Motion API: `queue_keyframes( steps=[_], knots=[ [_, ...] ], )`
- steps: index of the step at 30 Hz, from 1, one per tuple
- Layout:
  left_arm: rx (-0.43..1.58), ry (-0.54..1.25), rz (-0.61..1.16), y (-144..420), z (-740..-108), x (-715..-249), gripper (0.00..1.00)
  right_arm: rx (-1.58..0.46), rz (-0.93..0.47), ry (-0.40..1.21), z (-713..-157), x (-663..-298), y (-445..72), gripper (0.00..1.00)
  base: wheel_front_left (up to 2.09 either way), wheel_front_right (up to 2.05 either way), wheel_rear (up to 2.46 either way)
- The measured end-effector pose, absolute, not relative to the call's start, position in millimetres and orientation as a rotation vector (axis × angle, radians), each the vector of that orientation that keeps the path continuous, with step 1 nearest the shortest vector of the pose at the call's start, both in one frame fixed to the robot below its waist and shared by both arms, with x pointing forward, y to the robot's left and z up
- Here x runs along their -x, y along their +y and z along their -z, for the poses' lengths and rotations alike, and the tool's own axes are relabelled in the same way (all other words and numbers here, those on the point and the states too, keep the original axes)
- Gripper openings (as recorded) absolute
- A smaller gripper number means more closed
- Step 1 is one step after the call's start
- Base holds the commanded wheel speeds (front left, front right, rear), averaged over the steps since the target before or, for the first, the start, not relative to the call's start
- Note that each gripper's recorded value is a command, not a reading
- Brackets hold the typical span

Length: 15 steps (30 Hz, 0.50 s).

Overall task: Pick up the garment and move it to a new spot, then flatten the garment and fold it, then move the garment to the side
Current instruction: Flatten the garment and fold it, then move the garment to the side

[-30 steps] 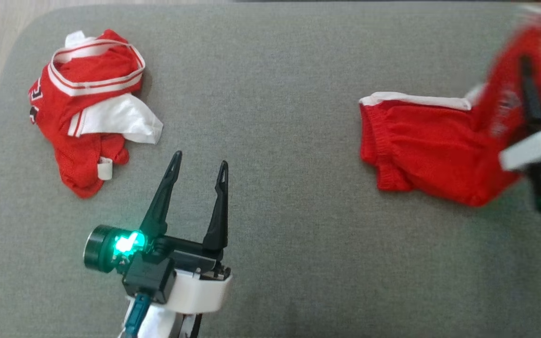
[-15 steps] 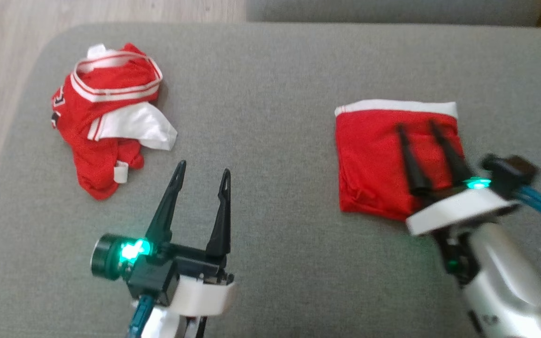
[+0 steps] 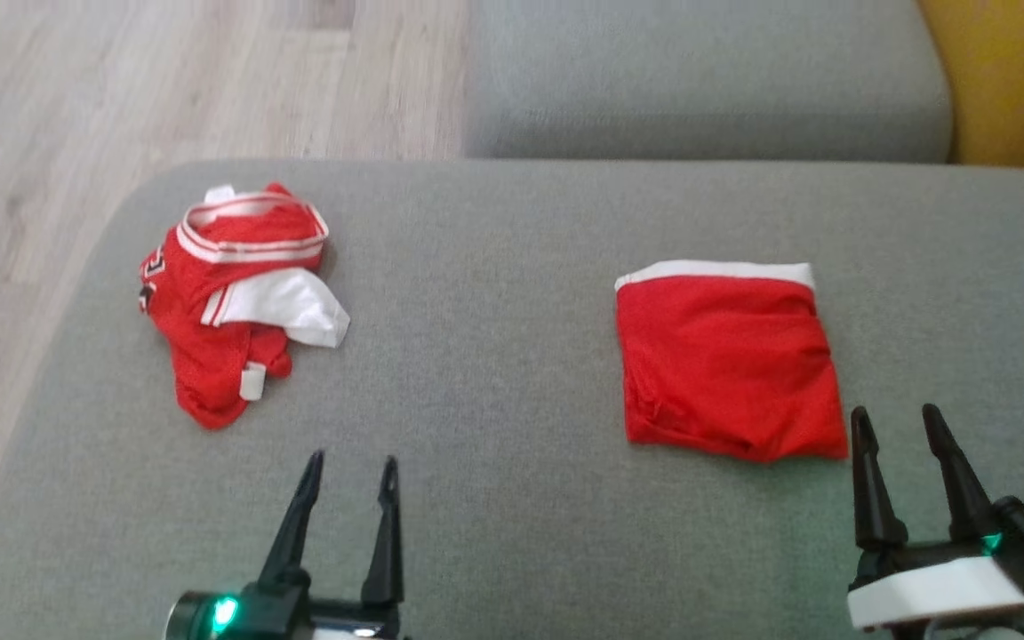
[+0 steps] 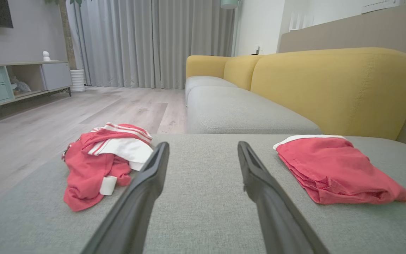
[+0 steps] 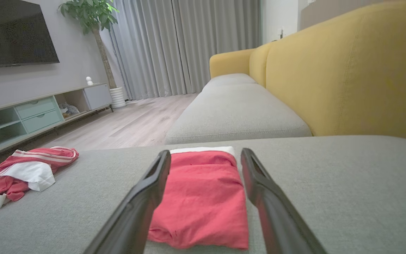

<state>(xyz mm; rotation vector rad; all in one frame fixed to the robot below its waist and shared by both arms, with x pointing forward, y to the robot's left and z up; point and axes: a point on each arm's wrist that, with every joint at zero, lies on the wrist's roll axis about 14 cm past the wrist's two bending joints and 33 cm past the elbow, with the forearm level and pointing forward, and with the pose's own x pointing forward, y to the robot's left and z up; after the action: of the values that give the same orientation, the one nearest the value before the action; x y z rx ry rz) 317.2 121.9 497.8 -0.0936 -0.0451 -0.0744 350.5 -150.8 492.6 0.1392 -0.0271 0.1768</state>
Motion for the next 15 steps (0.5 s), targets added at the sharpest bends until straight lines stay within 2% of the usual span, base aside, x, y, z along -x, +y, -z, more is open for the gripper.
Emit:
queue_keyframes(
  steps=[8,15],
  knots=[
    [0.065,-0.045,0.024,137,-494,-307,1.00,-0.080,-0.187,-0.003,-483,-326,-145,1.00,0.00,0.00,0.00],
    [0.061,-0.022,0.013,139,-487,-301,1.00,-0.088,-0.189,0.015,-478,-321,-141,1.00,0.00,0.00,0.00]
  ],
)
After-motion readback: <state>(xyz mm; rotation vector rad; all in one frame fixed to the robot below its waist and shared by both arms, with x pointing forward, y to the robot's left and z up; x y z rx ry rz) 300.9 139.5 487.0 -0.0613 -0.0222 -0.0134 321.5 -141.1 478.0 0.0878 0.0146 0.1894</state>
